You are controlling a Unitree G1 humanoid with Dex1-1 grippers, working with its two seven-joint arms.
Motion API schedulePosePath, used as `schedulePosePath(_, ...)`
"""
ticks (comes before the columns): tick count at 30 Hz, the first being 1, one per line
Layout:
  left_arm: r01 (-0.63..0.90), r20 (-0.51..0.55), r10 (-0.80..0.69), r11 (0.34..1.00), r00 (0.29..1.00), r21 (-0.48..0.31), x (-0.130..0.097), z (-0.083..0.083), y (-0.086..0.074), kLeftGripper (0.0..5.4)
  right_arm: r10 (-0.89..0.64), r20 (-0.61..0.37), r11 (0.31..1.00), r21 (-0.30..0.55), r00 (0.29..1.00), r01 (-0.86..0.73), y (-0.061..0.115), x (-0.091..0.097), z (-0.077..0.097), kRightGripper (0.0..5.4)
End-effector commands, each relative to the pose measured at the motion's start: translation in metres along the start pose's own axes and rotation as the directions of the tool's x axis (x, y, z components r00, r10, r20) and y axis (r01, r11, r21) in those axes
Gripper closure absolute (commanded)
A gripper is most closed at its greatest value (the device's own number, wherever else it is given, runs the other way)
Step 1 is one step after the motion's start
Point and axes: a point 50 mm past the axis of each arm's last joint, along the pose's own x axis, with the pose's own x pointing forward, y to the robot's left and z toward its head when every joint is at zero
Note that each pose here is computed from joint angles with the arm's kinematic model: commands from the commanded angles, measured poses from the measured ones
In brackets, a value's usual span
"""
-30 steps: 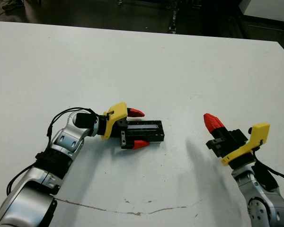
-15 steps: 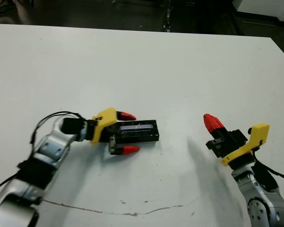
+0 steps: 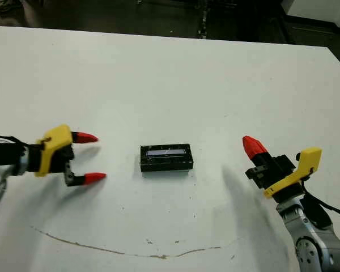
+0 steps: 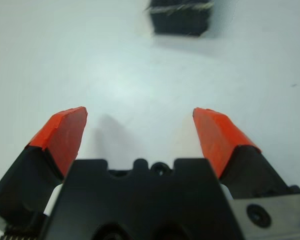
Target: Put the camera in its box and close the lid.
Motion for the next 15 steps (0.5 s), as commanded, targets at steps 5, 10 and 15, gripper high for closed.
schedulePosePath(5, -0.341, 0.145, 0.353, 0.935, 0.924, -0.101, -0.009, 0.016, 0.008, 0.01, -0.014, -0.016, 1.0, -0.005, 1.0, 0.014, -0.002, -0.002, 0.001, 5.4)
schedulePosePath(10, -0.493, 0.366, 0.615, 0.784, 0.698, -0.378, 0.014, 0.049, -0.015, 0.4, -0.009, -0.013, 1.0, -0.006, 1.0, 0.009, -0.002, -0.001, 0.001, 5.4)
schedulePosePath(15, -0.41, 0.51, 0.623, 0.779, 0.593, -0.475, 0.037, 0.082, -0.041, 1.17, -0.017, -0.021, 1.0, -0.015, 1.0, 0.017, -0.001, -0.001, 0.002, 5.4)
